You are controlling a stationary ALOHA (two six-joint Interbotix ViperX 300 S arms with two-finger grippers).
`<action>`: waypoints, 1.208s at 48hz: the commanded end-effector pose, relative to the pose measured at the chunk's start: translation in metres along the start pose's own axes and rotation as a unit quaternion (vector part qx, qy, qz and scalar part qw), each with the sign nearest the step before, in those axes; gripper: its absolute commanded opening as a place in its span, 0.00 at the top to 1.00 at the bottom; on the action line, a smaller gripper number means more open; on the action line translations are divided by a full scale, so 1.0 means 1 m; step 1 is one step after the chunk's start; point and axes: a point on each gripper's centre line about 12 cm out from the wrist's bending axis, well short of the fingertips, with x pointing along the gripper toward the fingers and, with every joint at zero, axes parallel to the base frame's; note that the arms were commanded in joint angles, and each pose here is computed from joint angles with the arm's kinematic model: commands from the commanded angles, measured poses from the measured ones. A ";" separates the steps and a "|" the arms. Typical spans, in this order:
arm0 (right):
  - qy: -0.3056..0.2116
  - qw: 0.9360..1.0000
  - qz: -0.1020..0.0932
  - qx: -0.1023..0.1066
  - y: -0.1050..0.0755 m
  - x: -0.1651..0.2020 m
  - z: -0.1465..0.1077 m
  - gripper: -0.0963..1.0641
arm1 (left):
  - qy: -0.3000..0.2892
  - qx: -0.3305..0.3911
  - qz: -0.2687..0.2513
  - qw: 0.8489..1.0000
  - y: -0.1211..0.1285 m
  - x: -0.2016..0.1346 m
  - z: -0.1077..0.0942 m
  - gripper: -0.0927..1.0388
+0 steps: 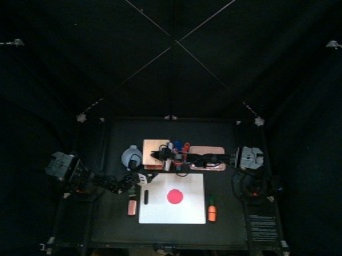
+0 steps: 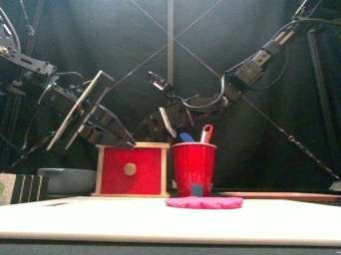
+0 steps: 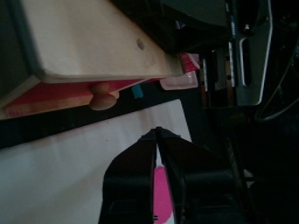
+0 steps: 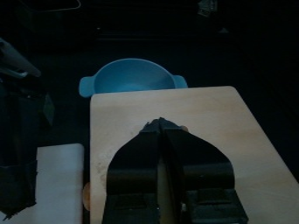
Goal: Get the cutter from the drawer then cut the dough then place the extra dough in the bowl
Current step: Open the drawer
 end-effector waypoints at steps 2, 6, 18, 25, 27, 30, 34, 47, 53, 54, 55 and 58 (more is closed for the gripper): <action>-0.013 1.000 -0.002 -0.001 -0.001 -0.001 0.014 0.90 | -0.007 -0.025 0.006 1.000 0.000 0.001 0.002 0.30; -0.011 1.000 -0.002 -0.001 -0.001 -0.001 0.013 0.90 | -0.012 -0.031 0.017 0.999 0.004 0.003 0.001 0.21; -0.011 1.000 0.001 -0.002 0.002 0.000 0.015 0.90 | -0.030 -0.042 0.046 0.998 0.016 0.012 0.008 0.16; -0.011 1.000 0.002 -0.003 0.003 0.001 0.016 0.90 | -0.049 -0.050 0.061 0.996 0.023 0.019 0.020 0.16; -0.012 1.000 0.002 -0.003 0.003 0.001 0.017 0.90 | -0.054 -0.050 0.064 0.995 0.024 0.021 0.023 0.16; -0.011 1.000 0.002 -0.003 0.003 0.003 0.016 0.90 | -0.062 -0.054 0.068 0.994 0.025 0.024 0.029 0.16; -0.011 1.000 0.002 -0.003 0.003 0.004 0.016 0.90 | -0.067 -0.053 0.068 0.994 0.026 0.026 0.033 0.16; 0.003 1.000 0.002 -0.004 0.003 0.007 0.012 0.90 | -0.058 -0.046 0.070 0.995 0.026 0.037 0.034 0.16; 0.007 1.000 0.003 -0.003 0.003 0.007 0.009 0.90 | -0.055 -0.042 0.069 0.995 0.024 0.044 0.032 0.16; 0.007 1.000 0.003 -0.003 0.003 0.007 0.009 0.90 | -0.054 -0.041 0.068 0.995 0.023 0.045 0.031 0.16; 0.008 1.000 0.003 -0.003 0.003 0.007 0.009 0.90 | -0.052 -0.041 0.069 0.995 0.023 0.046 0.030 0.16; 0.010 1.000 0.003 -0.003 0.004 0.008 0.008 0.90 | -0.050 -0.041 0.073 0.995 0.025 0.047 0.030 0.16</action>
